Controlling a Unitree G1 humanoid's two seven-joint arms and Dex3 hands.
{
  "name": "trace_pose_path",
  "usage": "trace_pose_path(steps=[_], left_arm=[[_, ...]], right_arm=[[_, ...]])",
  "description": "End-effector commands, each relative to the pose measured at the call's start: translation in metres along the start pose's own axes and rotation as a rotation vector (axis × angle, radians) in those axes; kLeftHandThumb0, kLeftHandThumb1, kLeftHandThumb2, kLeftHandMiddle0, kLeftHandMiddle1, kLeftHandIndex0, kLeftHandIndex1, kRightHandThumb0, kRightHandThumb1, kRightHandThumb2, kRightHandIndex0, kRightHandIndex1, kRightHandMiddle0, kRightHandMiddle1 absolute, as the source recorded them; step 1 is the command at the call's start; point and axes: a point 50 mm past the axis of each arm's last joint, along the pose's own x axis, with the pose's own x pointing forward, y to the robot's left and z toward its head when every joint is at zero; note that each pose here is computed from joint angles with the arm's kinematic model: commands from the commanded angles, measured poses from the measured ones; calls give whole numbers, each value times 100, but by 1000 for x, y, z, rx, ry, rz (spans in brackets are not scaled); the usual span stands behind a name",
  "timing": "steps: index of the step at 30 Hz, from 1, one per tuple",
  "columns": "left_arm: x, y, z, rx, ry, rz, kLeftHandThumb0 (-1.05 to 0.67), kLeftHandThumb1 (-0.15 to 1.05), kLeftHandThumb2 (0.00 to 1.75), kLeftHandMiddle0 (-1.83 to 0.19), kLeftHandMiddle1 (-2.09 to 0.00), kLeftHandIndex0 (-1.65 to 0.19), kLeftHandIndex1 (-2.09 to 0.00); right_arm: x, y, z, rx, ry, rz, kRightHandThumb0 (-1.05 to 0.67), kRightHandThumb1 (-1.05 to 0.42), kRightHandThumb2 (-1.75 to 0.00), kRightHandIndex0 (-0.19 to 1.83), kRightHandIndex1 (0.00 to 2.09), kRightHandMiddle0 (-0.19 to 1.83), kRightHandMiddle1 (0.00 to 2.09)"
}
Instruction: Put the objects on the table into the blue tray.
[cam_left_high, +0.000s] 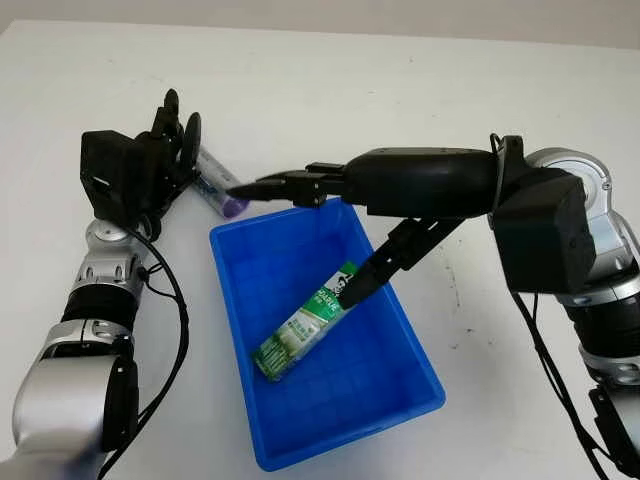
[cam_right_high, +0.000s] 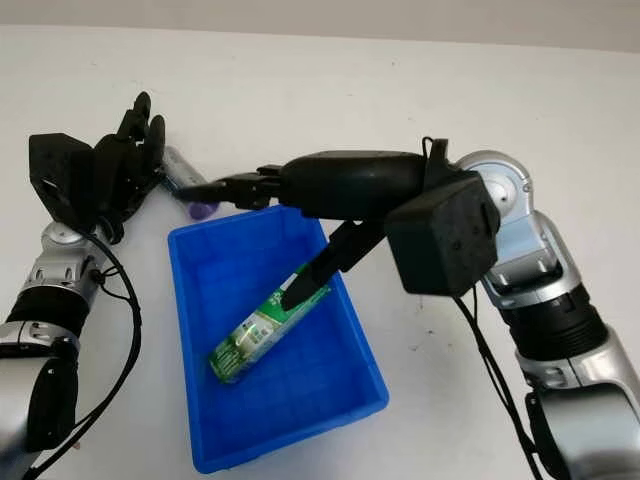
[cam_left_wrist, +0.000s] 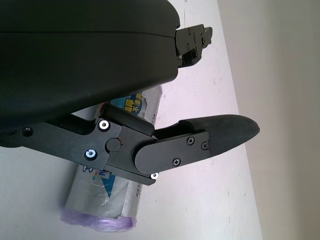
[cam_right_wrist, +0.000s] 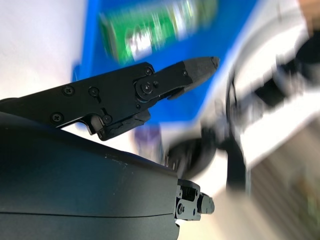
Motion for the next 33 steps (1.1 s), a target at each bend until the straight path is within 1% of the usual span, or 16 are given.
trace_pose_path(steps=[1, 2, 3, 5, 6, 9, 13, 15, 16, 18, 21, 24, 29, 31, 32, 33], left_arm=[[2, 0, 5, -8, -21, 4, -78, 105, 66, 19, 0, 19, 0], [2, 0, 5, -9, -21, 6, -78, 105, 66, 19, 0, 19, 0], [2, 0, 5, -8, -21, 7, -78, 105, 67, 19, 0, 19, 0], [2, 0, 5, -5, -23, 7, -78, 105, 67, 19, 0, 19, 0], [2, 1, 5, -2, -25, 8, -78, 105, 67, 19, 0, 19, 0], [1, 1, 5, 1, -26, 7, -78, 105, 67, 19, 0, 19, 0], [1, 3, 4, -5, -25, 10, -78, 105, 67, 19, 0, 19, 0], [1, 2, 4, -10, -21, 7, -78, 105, 67, 19, 0, 19, 0], [1, 2, 3, -10, -20, 5, -79, 105, 66, 19, 0, 19, 0], [1, 3, 3, -6, -18, 4, -80, 105, 66, 19, 0, 19, 0], [1, 3, 4, 1, -19, 7, -81, 105, 65, 19, 0, 19, 0], [2, 3, 4, -4, -22, 4, -81, 105, 64, 19, 0, 19, 0], [2, 3, 5, 1, -36, 7, -81, 105, 64, 19, 0, 19, 0], [0, 6, 8, 15, -77, 26, -79, 105, 60, 19, 0, 19, 0], [-1, 9, 13, 46, -110, 32, -79, 105, 58, 19, 0, 19, 0], [-3, 17, 24, 130, -160, 18, -77, 105, 57, 19, 0, 19, 0]], right_arm=[[-6, -11, -5, 55, 3, -146, -67, -104, -11, -14, 3, -15, 3], [-10, -15, -10, 75, 15, -211, -68, -104, -15, -15, 3, -15, 3], [-14, -20, -16, 104, 24, -281, -70, -105, -25, -16, 3, -15, 3], [-21, -27, -31, 114, 56, -408, -70, -105, -37, -16, 3, -14, 4], [-25, -30, -38, 103, 91, -461, -69, -105, -46, -15, 4, -12, 5], [-36, -34, -60, 80, 226, -567, -66, -105, -58, -12, 6, -10, 6], [-55, -22, -105, 166, 460, -653, -67, -105, -60, -12, 6, -11, 6], [-64, -11, -125, 265, 545, -680, -65, -105, -60, -16, 4, -15, 4], [-67, -6, -131, 298, 572, -691, -63, -105, -60, -17, 3, -15, 4], [-71, 0, -137, 323, 610, -710, -58, -105, -62, -17, 4, -16, 4], [-73, 7, -139, 384, 606, -750, -54, -105, -67, -19, 4, -17, 4], [-73, 11, -141, 437, 609, -780, -59, -105, -70, -19, 1, -19, 1], [-73, 14, -141, 524, 555, -832, -64, -105, -73, -19, 0, -19, 0], [-73, 14, -140, 540, 551, -836, -63, -105, -74, -19, 0, -19, 0], [-73, 15, -140, 547, 547, -836, -63, -105, -74, -19, 0, -19, 0], [-73, 15, -139, 552, 542, -835, -62, -105, -75, -19, 0, -19, 0]])
